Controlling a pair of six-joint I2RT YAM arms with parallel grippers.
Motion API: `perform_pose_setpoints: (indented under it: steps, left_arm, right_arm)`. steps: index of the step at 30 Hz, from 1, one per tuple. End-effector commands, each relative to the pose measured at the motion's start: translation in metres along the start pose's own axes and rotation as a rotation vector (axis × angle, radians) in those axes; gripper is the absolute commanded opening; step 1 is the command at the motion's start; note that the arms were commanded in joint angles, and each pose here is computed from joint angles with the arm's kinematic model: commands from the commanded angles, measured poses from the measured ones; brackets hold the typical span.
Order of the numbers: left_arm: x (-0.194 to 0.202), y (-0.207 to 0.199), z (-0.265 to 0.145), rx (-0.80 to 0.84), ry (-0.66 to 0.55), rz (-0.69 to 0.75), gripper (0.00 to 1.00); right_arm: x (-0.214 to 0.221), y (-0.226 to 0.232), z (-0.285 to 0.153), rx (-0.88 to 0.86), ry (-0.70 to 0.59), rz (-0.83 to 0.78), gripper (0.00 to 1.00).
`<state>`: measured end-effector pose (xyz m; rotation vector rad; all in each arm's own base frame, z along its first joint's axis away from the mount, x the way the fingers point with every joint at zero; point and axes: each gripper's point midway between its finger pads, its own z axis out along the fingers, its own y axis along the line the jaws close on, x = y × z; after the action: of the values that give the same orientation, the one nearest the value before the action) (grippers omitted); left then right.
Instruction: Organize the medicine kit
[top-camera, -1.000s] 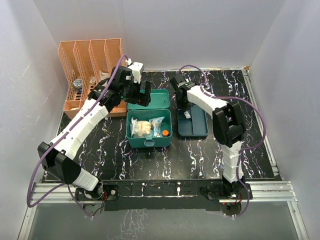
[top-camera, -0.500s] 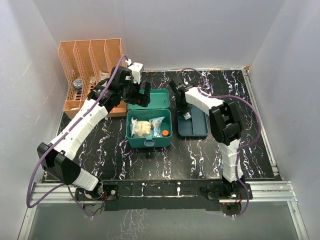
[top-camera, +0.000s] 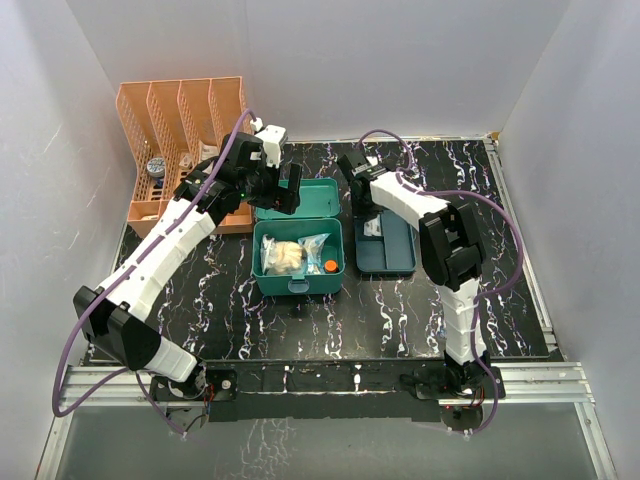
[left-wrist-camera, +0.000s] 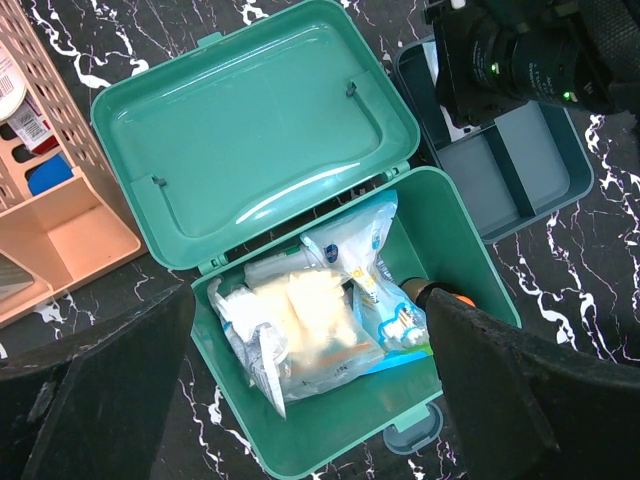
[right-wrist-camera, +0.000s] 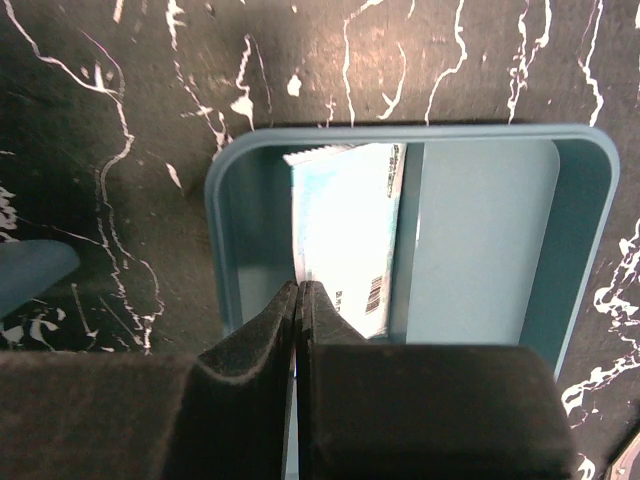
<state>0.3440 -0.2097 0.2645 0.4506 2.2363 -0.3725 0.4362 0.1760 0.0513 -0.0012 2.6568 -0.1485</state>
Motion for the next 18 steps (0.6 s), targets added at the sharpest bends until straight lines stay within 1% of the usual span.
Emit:
perform_pose_setpoints:
  steps: [1, 7, 18]
  left_arm:
    - [-0.006, 0.001, -0.021, 0.002, -0.04, 0.009, 0.99]
    - [-0.006, 0.003, -0.023, -0.002, -0.042, 0.016, 0.99]
    - [-0.007, 0.001, -0.021, 0.006, -0.042, 0.012, 0.99]
  right_arm:
    - [-0.042, 0.005, -0.017, -0.028, -0.119, 0.062, 0.0]
    - [-0.037, 0.009, -0.011, -0.036, -0.097, 0.056, 0.0]
    - [-0.008, 0.003, 0.0, -0.023, -0.025, 0.016, 0.0]
